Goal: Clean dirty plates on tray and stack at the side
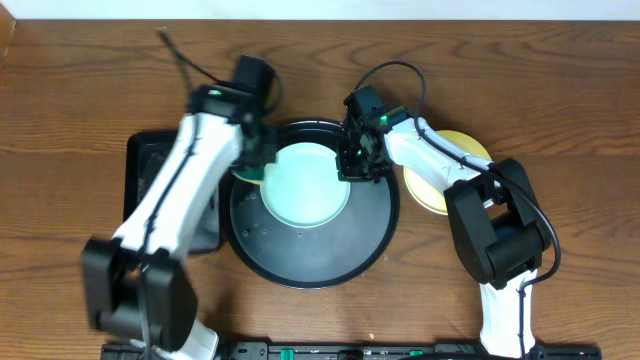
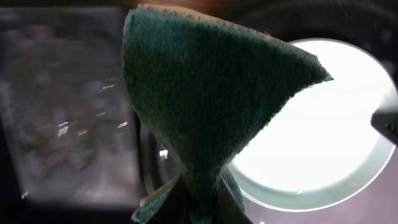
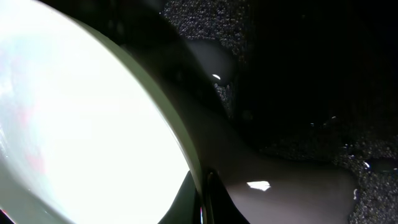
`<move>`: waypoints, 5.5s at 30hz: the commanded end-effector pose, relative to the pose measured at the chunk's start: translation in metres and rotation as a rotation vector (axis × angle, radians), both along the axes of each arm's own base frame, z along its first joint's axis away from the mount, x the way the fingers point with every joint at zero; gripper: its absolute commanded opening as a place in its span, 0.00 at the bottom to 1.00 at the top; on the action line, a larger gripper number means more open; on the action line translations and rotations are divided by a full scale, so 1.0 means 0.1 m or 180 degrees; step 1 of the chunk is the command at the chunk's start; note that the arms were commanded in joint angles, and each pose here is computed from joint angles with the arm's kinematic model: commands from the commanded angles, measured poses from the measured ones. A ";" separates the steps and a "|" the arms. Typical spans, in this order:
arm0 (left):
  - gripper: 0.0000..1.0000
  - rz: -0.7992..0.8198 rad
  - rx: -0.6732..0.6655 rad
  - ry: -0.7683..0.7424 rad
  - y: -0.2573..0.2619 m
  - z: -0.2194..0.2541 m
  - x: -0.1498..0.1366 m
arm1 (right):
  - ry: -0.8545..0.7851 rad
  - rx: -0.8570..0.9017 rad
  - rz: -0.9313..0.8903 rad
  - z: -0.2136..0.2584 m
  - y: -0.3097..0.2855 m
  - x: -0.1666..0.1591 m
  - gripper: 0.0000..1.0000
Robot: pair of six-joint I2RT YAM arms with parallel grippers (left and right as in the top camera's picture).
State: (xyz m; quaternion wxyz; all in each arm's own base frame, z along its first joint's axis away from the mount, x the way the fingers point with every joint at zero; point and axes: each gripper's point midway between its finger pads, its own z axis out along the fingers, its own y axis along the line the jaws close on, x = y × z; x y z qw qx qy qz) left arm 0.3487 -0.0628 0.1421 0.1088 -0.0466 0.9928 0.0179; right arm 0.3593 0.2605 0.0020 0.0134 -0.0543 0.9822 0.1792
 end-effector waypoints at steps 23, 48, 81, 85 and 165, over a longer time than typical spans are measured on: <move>0.08 0.0782 0.0028 -0.0177 0.77 0.22 0.03 | -0.2503 -0.1948 0.0276 1.96 -0.46 0.00 0.01; 0.08 0.0782 0.0028 -0.0166 0.77 0.22 0.03 | -0.4166 -0.3275 -0.0035 3.26 -0.35 -0.49 0.01; 0.08 0.0782 0.0029 -0.0163 0.77 0.22 0.02 | -0.4275 -0.3140 -0.0279 3.53 -0.49 -0.56 0.01; 0.08 0.0782 0.0029 -0.0162 0.77 0.22 0.02 | -0.4276 -0.3138 -0.0281 3.53 -0.49 -0.56 0.01; 0.07 0.0785 0.0385 -0.0197 0.96 0.25 0.02 | -0.1096 -0.1026 -0.1668 0.65 -2.90 -0.06 0.06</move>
